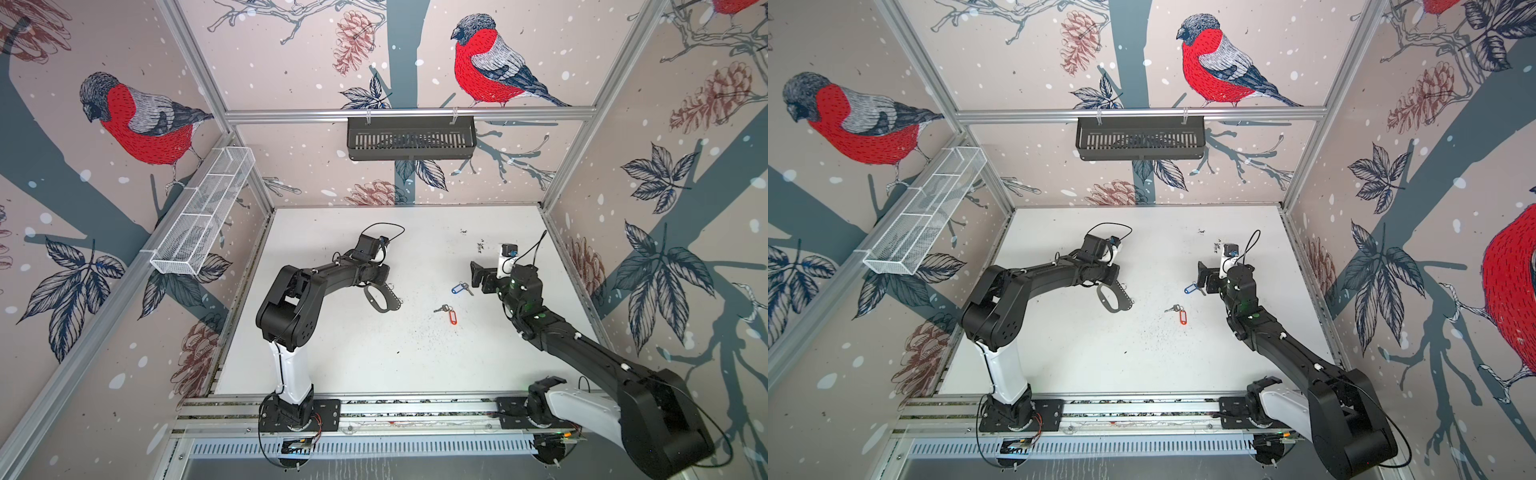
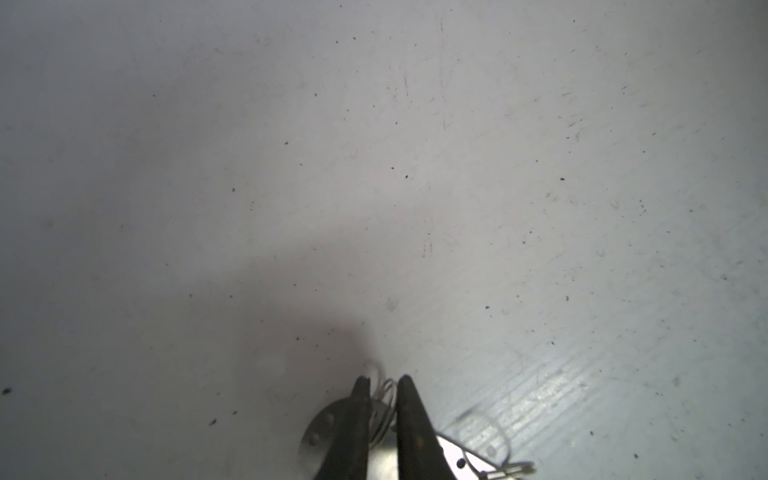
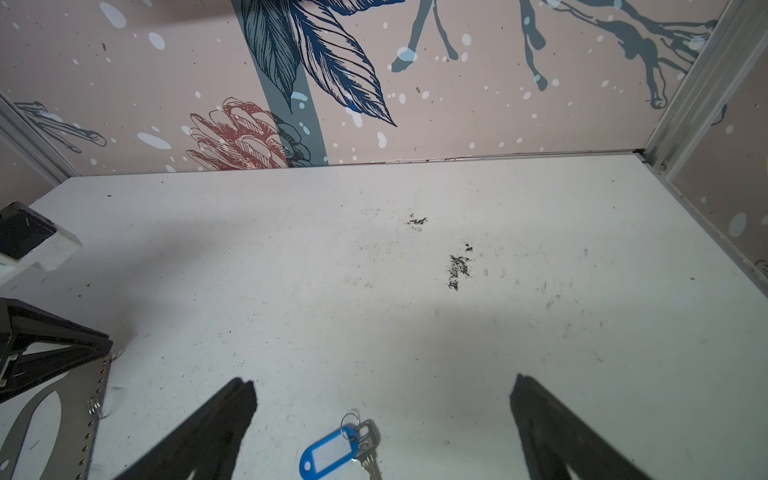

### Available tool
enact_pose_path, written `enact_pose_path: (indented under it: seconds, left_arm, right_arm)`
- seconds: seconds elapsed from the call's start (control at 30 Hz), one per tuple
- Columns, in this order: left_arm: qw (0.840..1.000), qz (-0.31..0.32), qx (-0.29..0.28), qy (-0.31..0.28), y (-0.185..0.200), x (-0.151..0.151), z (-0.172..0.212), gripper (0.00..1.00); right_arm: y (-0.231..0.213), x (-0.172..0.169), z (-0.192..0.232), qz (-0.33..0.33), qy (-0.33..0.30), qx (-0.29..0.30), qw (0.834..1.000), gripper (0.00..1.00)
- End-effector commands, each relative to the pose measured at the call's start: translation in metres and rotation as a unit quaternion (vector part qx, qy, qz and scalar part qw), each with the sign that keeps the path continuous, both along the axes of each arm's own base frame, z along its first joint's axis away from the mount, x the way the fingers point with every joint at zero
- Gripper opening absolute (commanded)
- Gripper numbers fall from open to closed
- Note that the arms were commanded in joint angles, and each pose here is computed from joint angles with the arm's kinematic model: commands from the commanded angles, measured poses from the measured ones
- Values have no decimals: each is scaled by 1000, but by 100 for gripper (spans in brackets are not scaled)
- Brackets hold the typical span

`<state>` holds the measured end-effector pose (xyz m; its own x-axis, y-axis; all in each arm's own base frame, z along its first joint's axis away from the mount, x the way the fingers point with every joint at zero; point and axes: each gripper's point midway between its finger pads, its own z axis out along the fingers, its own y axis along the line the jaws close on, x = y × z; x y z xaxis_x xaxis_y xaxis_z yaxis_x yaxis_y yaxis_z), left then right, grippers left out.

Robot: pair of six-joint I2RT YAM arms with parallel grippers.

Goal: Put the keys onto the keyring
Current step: 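Close the left gripper on the edge of the metal keyring plate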

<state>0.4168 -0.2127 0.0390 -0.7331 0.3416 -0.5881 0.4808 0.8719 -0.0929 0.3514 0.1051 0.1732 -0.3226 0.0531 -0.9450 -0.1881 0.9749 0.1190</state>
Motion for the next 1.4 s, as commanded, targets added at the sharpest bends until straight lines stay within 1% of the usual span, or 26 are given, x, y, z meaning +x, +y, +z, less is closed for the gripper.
enact_pose_path:
  seconds: [0.0, 0.07, 0.1, 0.3, 0.67, 0.9, 1.37]
  left_arm:
    - [1000, 12, 3, -6, 3, 3, 5, 29]
    - [1000, 12, -3, -12, 2, 3, 10, 35]
    - [1000, 12, -6, -15, 1, 3, 13, 36]
    - [1000, 7, -20, -17, -1, -1, 21, 37]
    - [1000, 10, -27, 2, 3, -18, 6, 31]
    - [1000, 9, -28, 0, 0, -14, 5, 27]
    - [1000, 12, -12, 3, 3, -10, -1, 20]
  right_arm:
    - [0, 2, 5, -3, -10, 0, 1000, 100]
    - [0, 2, 6, -2, -11, 1, 1000, 100]
    - [0, 2, 5, -3, -10, 0, 1000, 100]
    - [-1, 1, 5, -3, -10, 1, 1000, 100]
    - [-1, 0, 3, -3, -7, 2, 1000, 100]
    - [0, -1, 3, -1, -8, 6, 1000, 100]
    - [0, -1, 4, -1, -8, 4, 1000, 100]
